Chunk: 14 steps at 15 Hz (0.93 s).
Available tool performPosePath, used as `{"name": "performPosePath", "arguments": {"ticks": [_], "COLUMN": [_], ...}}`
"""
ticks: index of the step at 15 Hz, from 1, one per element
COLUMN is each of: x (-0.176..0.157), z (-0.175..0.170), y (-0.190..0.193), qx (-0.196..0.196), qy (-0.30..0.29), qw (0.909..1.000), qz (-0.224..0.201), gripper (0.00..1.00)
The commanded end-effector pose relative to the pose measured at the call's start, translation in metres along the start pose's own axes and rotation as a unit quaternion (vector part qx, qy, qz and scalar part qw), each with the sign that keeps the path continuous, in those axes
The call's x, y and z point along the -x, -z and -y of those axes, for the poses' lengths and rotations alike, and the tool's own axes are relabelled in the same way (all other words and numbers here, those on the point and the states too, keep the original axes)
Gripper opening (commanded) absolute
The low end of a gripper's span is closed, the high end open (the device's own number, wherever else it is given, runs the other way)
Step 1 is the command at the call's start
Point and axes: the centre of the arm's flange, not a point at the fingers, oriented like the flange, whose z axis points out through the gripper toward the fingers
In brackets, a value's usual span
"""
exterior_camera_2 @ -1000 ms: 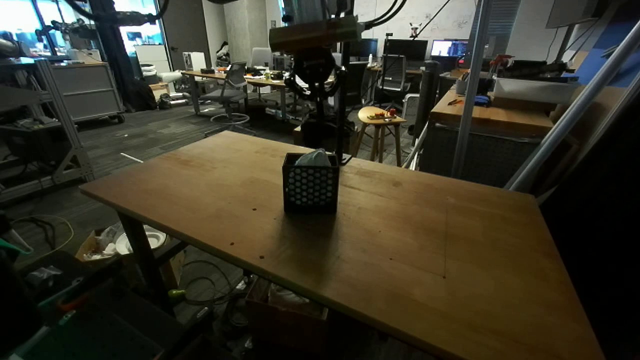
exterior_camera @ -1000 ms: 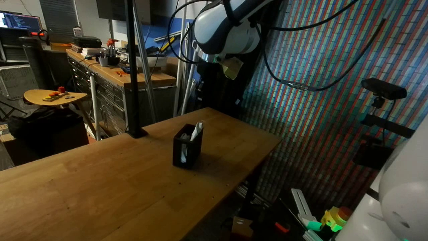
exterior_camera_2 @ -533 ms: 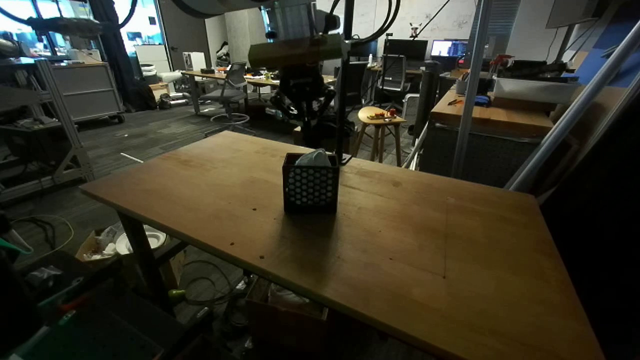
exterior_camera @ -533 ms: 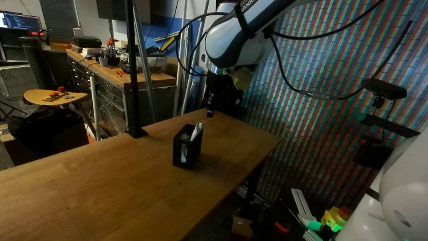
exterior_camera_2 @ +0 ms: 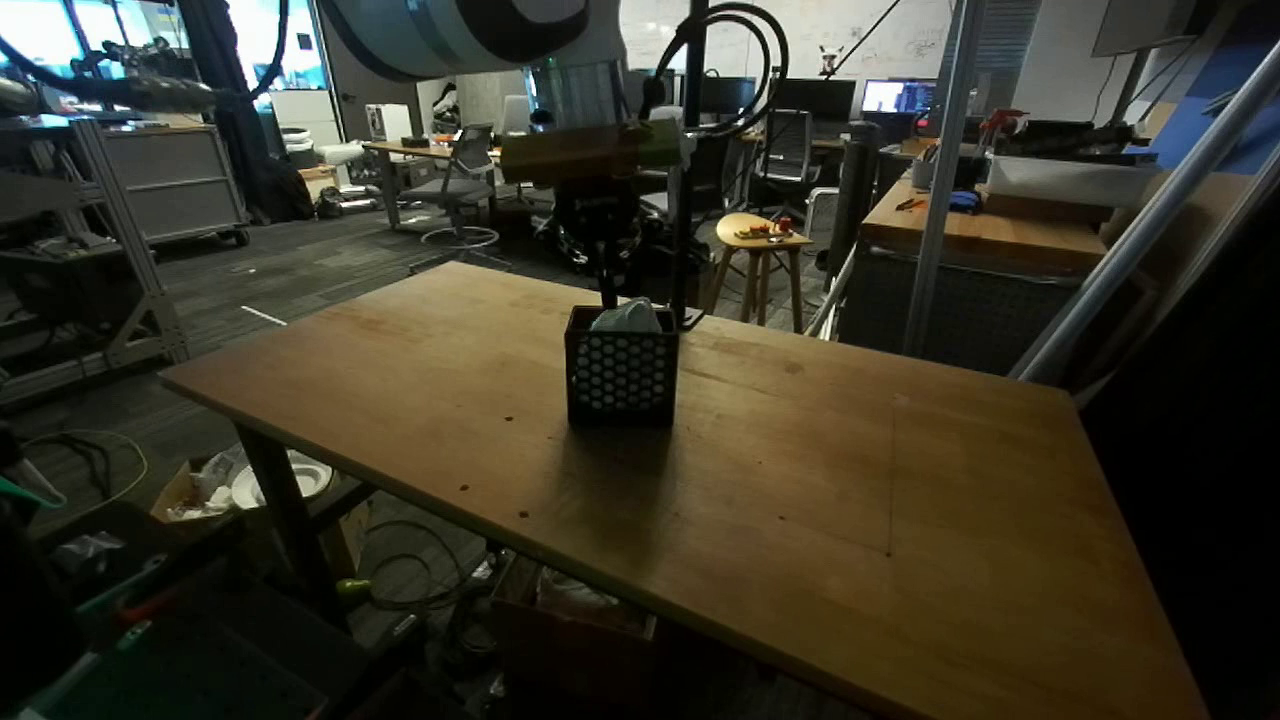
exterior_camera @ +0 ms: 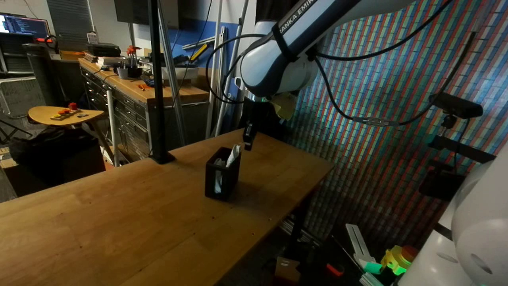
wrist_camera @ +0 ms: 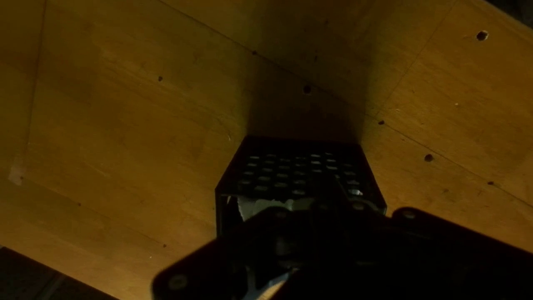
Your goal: Put the white towel inside the black box
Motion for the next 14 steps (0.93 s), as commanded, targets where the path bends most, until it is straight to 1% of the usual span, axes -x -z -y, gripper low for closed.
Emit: {"name": "performPosePath", "arguments": {"ticks": [1, 6, 14], "x": [-0.015, -0.038, -0.077], "z": [-0.01, -0.019, -0.029], "y": [-0.016, -0.034, -0.041], "qx": [-0.005, -0.017, -0.025], "qy": [0.029, 0.07, 0.118], "qw": [0.9995, 0.9974, 0.9924], "qz": [-0.011, -0.01, -0.025], "gripper": [0.0, 0.0, 0.0]}}
